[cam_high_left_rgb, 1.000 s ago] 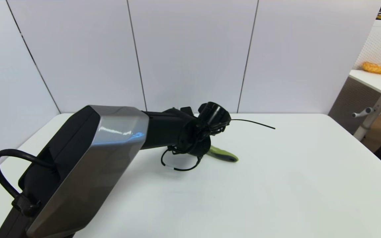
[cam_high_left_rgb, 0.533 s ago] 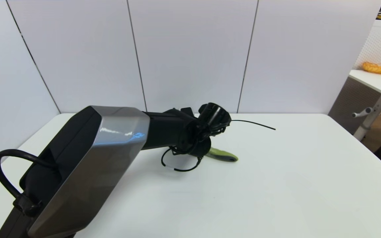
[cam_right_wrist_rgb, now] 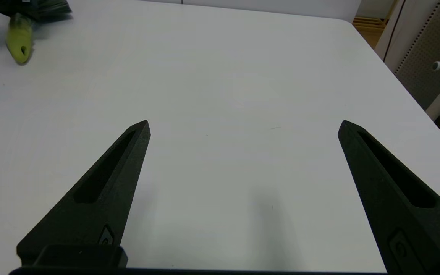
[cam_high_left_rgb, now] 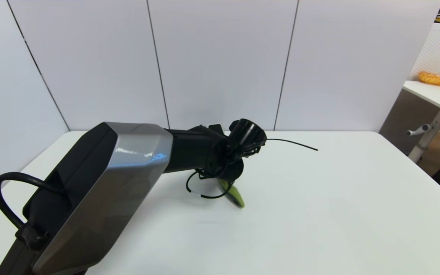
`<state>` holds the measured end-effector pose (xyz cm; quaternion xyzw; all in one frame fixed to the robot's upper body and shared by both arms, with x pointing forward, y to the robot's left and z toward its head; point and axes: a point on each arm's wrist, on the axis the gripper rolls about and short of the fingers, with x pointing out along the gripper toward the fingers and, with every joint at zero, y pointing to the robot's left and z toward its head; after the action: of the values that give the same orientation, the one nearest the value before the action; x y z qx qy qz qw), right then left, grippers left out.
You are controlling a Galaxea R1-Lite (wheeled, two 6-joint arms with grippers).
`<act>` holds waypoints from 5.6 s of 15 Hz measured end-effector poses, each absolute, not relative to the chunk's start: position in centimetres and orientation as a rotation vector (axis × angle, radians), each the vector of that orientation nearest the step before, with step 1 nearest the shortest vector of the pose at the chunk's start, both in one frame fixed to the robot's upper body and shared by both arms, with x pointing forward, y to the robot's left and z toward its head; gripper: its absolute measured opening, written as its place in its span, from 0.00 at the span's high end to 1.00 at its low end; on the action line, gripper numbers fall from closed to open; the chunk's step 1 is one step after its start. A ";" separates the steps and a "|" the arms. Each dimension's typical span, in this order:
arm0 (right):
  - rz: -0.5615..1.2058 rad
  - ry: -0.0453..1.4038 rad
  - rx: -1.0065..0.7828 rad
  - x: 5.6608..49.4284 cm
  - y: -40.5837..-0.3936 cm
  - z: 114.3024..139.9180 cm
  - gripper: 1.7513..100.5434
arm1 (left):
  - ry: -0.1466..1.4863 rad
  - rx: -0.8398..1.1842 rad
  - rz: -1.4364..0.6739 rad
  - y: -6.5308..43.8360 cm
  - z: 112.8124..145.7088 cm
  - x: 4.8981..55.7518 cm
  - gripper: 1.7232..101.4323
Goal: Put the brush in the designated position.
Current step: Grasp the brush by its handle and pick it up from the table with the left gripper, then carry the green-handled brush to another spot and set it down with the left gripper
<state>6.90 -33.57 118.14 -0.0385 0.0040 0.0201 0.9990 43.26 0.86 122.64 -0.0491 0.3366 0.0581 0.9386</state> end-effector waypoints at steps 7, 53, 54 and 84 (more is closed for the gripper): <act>0.039 0.008 -0.077 6.9 -33.6 118.1 0.03 | 0.700 -0.073 0.124 1.2 122.9 43.2 0.86; 0.040 0.007 -0.077 6.9 -33.6 118.1 0.03 | 0.859 0.405 0.082 41.8 134.6 36.9 0.86; 0.039 0.007 -0.077 6.9 -33.6 118.1 0.03 | 0.857 0.398 0.064 41.7 134.0 37.0 0.86; 0.039 0.007 -0.077 6.9 -33.6 118.1 0.03 | 0.814 0.485 -0.193 41.3 126.0 44.5 0.86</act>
<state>6.90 -33.57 118.14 -0.0386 0.0036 0.0197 0.9991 44.50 41.32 126.02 0.2332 0.3913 -0.0927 0.8854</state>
